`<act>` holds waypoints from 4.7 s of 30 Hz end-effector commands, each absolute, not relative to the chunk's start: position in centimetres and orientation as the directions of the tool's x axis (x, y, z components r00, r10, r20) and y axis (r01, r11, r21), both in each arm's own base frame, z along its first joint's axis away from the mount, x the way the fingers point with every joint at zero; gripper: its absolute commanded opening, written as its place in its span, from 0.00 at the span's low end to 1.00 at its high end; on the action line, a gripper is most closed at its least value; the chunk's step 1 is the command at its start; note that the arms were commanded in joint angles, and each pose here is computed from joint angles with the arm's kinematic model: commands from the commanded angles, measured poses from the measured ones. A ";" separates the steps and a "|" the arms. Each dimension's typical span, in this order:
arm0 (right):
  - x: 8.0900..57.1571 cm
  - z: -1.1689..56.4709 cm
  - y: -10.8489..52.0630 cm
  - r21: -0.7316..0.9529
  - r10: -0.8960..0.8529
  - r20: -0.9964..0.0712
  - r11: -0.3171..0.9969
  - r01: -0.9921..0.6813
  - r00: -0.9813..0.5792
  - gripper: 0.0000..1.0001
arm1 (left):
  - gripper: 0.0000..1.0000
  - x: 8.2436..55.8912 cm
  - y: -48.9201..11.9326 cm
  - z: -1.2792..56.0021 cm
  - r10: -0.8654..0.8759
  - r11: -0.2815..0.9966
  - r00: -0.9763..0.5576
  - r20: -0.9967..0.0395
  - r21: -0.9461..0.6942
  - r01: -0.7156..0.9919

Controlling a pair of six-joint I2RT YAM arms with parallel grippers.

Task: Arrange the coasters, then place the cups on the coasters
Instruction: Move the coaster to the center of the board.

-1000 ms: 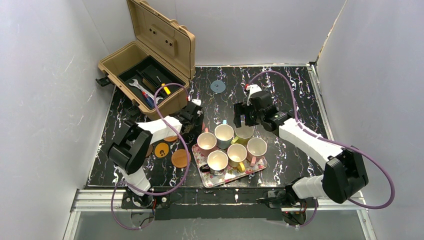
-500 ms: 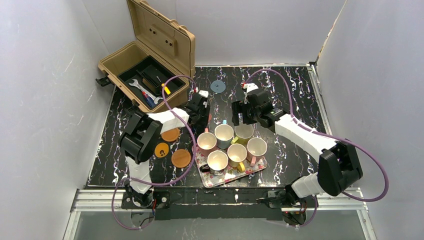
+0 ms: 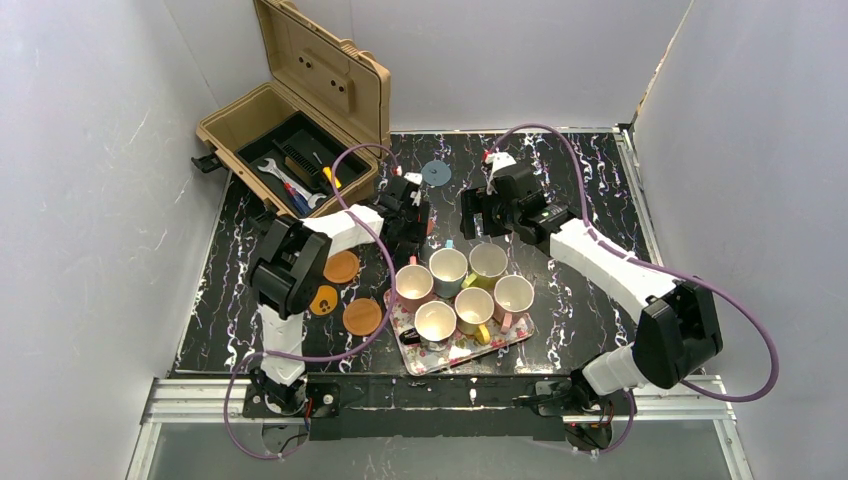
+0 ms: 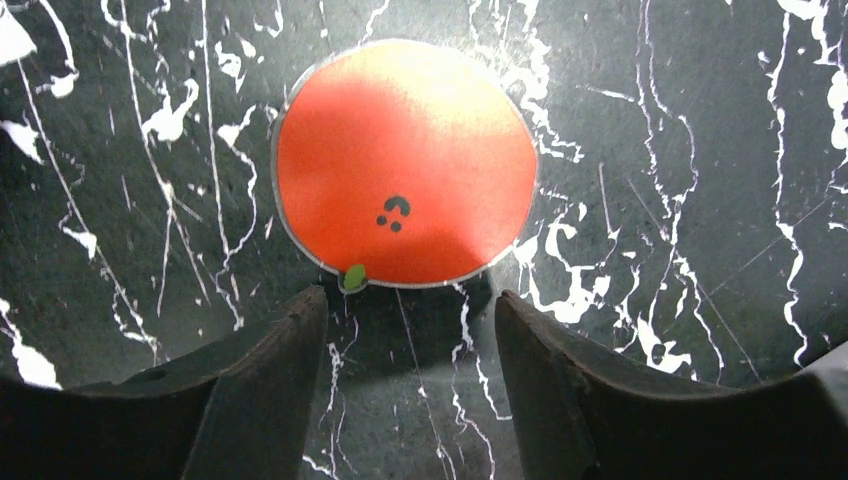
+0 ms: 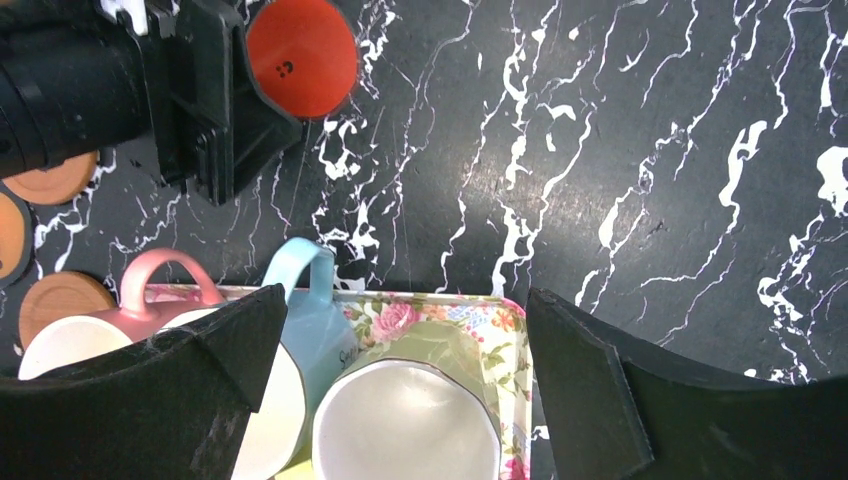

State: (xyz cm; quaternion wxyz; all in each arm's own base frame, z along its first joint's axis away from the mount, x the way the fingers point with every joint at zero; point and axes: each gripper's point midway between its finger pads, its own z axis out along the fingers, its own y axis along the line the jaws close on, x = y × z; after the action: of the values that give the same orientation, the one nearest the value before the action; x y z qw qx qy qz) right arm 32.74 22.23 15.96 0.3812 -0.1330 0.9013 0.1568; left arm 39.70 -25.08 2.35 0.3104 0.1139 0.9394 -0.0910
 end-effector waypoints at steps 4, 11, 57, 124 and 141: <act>32.7 20.7 22.7 0.232 -0.060 -0.784 0.895 -0.380 -0.618 0.97 | 0.75 37.8 -23.9 6.7 0.124 0.956 -0.820 -0.559 -0.154 0.249; 31.3 22.0 22.6 0.263 -0.037 -0.791 0.881 -0.394 -0.610 0.96 | 0.81 37.2 -23.9 13.8 0.041 0.922 -0.794 -0.606 -0.282 0.263; 42.6 7.7 37.3 0.101 -0.299 -0.658 0.874 -0.475 -0.691 0.99 | 0.89 36.4 -5.8 24.8 -0.278 0.929 -0.530 -0.801 -0.365 0.065; 44.2 1.1 30.6 -0.026 -0.262 -0.542 0.955 -0.296 -0.798 0.90 | 0.86 35.9 -6.6 25.9 -0.284 0.914 -0.518 -0.807 -0.391 0.109; 48.6 -0.1 25.1 -0.001 -0.164 -0.570 0.980 -0.199 -0.805 0.86 | 0.85 35.9 -6.8 26.1 -0.279 0.911 -0.516 -0.810 -0.394 0.126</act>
State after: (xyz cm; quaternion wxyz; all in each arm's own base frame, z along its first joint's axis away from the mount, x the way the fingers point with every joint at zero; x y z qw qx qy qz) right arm 49.55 27.45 2.76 0.3349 -0.0965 0.9361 0.0480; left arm 36.42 -6.42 25.12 0.4801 -0.0564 0.8530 -0.1965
